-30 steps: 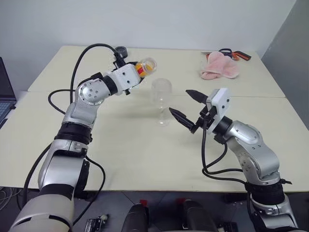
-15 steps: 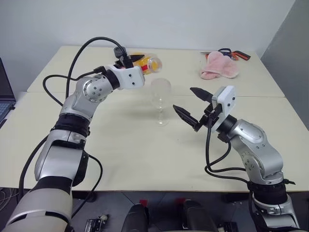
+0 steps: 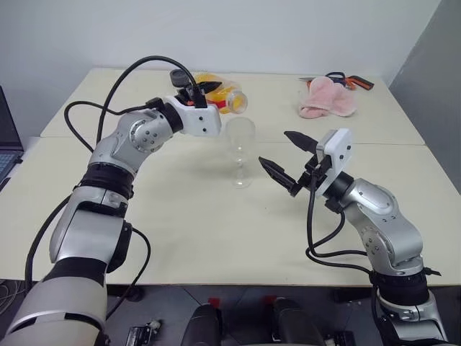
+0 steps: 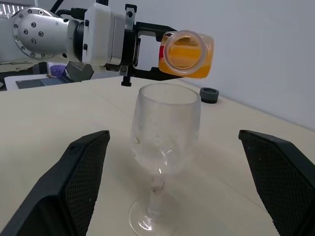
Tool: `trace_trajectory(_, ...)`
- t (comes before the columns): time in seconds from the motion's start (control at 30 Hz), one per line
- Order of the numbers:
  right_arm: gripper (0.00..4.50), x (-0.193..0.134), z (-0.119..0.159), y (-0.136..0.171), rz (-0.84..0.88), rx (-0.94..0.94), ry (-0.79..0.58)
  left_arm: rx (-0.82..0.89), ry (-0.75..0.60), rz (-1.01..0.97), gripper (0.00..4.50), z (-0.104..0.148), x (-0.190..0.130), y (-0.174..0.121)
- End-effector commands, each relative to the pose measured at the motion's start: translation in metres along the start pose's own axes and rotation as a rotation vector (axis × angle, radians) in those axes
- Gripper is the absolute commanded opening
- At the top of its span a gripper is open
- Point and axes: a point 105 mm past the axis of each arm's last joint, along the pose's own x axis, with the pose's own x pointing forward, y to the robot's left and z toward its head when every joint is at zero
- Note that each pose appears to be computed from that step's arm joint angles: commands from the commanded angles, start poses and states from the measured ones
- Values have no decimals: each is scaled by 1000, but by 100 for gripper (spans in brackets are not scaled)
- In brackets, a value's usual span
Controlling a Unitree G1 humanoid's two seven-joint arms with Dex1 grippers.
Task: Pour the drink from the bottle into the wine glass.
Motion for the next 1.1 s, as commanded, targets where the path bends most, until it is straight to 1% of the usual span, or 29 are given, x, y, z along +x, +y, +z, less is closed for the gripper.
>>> trace_trajectory(0.03,450,-4,10,-2,-9,-29,-39,75,-33,88,164,7,1,32)
trace_trajectory(0.67,450,-8,9,-2,-3,-27,-32,163,-39,119,164,8,1,38)
trace_trajectory(1.1,450,-23,22,1,47,39,-76,179,-36,129,164,8,1,40)
